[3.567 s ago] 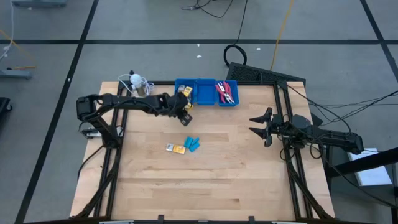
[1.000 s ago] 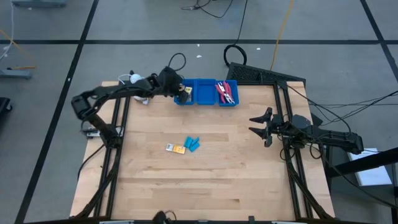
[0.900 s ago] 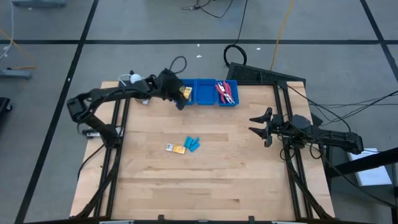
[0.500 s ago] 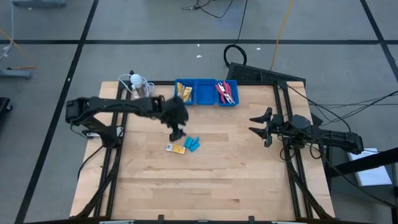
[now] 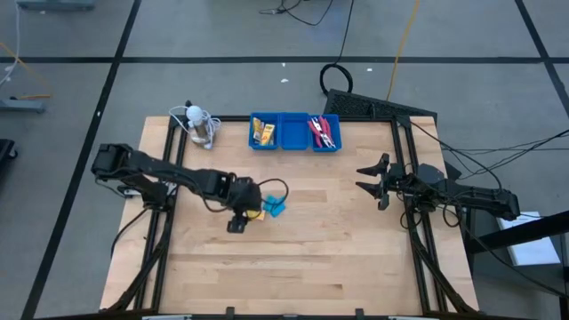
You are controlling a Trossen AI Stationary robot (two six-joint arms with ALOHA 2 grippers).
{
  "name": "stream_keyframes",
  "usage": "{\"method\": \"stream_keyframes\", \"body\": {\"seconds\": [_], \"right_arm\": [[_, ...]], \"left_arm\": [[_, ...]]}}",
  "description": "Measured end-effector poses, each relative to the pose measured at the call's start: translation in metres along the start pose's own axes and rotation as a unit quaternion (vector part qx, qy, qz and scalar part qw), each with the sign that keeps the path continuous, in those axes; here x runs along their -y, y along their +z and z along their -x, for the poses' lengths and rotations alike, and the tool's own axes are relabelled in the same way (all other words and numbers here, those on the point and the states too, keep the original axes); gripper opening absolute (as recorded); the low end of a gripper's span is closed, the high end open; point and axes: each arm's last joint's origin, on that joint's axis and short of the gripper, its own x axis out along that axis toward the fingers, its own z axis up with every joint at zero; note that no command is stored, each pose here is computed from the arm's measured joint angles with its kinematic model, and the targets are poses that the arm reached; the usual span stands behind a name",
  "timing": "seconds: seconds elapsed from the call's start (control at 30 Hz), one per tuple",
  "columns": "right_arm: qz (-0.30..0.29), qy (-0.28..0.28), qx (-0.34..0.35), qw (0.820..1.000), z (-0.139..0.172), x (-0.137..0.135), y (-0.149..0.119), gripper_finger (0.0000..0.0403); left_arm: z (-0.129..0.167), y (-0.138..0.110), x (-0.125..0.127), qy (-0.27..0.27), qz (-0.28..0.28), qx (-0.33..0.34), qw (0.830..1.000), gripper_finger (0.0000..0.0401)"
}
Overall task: Pick & Place School Supplies
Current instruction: Put the crayon box into the left blue bin
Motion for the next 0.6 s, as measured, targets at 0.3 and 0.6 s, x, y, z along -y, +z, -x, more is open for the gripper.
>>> {"method": "stream_keyframes", "body": {"seconds": [0.3, 0.6], "right_arm": [[0.0, 0.0, 0.0, 1.0, 0.0, 0.0, 0.0, 0.0205], [0.0, 0.0, 0.0, 1.0, 0.0, 0.0, 0.0, 0.0208]], "left_arm": [[-0.027, -0.032, 0.002, 0.014, 0.043, -0.018, 0.999, 0.028], [-0.042, -0.05, 0.0, 0.036, 0.03, 0.0, 0.999, 0.028]]}}
